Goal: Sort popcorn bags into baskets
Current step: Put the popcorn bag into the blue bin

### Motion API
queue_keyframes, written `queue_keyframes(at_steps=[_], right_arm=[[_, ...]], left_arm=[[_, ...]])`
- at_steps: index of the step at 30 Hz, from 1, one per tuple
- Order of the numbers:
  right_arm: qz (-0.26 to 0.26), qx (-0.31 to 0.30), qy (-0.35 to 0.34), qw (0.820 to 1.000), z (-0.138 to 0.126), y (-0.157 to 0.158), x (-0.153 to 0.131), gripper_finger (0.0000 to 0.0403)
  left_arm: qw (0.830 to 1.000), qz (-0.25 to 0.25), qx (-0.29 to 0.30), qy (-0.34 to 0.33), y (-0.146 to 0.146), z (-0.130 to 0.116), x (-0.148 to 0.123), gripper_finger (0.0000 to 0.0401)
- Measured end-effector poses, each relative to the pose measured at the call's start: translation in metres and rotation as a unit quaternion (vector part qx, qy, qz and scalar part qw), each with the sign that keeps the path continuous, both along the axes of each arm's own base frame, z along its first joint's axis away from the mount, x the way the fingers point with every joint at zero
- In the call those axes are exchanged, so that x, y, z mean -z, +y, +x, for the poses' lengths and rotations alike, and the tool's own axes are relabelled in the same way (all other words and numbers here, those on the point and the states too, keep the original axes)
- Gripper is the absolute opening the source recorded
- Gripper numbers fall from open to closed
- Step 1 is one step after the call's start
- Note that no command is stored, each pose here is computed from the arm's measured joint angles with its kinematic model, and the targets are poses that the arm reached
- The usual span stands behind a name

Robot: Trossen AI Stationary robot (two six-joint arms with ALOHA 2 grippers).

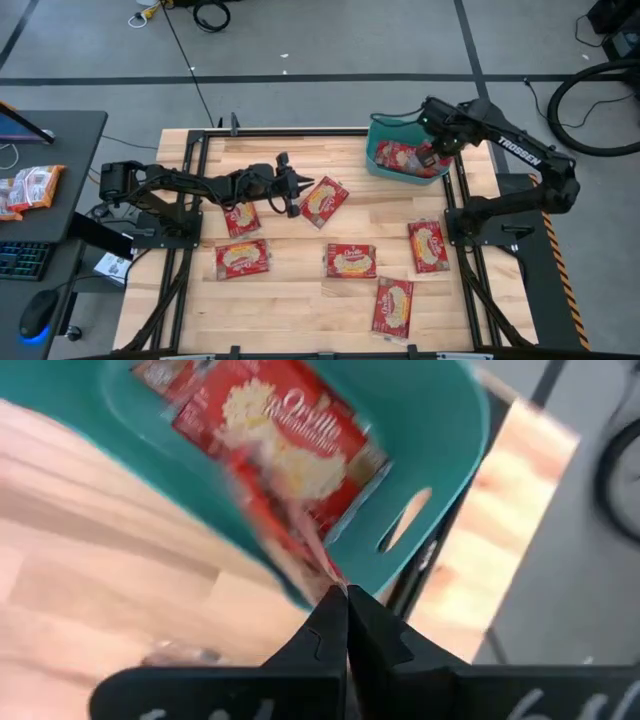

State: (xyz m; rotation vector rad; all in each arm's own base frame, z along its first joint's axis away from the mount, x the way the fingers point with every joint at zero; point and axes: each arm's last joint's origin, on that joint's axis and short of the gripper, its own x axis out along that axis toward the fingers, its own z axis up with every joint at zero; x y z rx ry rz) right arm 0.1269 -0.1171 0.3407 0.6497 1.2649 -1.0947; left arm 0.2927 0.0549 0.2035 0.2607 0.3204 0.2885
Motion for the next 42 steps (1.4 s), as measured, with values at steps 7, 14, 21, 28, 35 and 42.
queue_keyframes(at_steps=[7, 14, 21, 28, 35, 42], right_arm=[[0.061, 0.06, -0.045, 0.995, -0.013, -0.01, 0.001, 0.0006], [0.078, 0.04, -0.115, 0.989, -0.012, -0.019, 0.0, 0.0007], [0.056, 0.048, -0.2, 0.977, -0.01, -0.034, -0.004, 0.0007], [0.061, 0.083, -0.217, 0.971, -0.016, -0.039, -0.004, 0.0007], [0.04, 0.099, -0.228, 0.968, -0.03, -0.031, -0.012, 0.0007], [0.015, 0.121, -0.22, 0.968, -0.043, -0.031, -0.016, 0.0007]], left_arm=[[1.0, 0.013, 0.004, 0.004, 0.0, 0.0, 0.0, 0.0043], [0.999, 0.032, 0.01, 0.01, 0.0, 0.0, 0.0, 0.0043], [0.999, 0.041, 0.012, 0.006, 0.0, 0.0, -0.001, 0.0043], [0.999, 0.041, 0.011, 0.007, 0.0, 0.0, -0.001, 0.0043], [0.999, 0.041, 0.011, 0.011, 0.0, 0.0, -0.001, 0.0043], [0.999, 0.041, 0.011, 0.011, 0.0, 0.0, -0.001, 0.0043]])
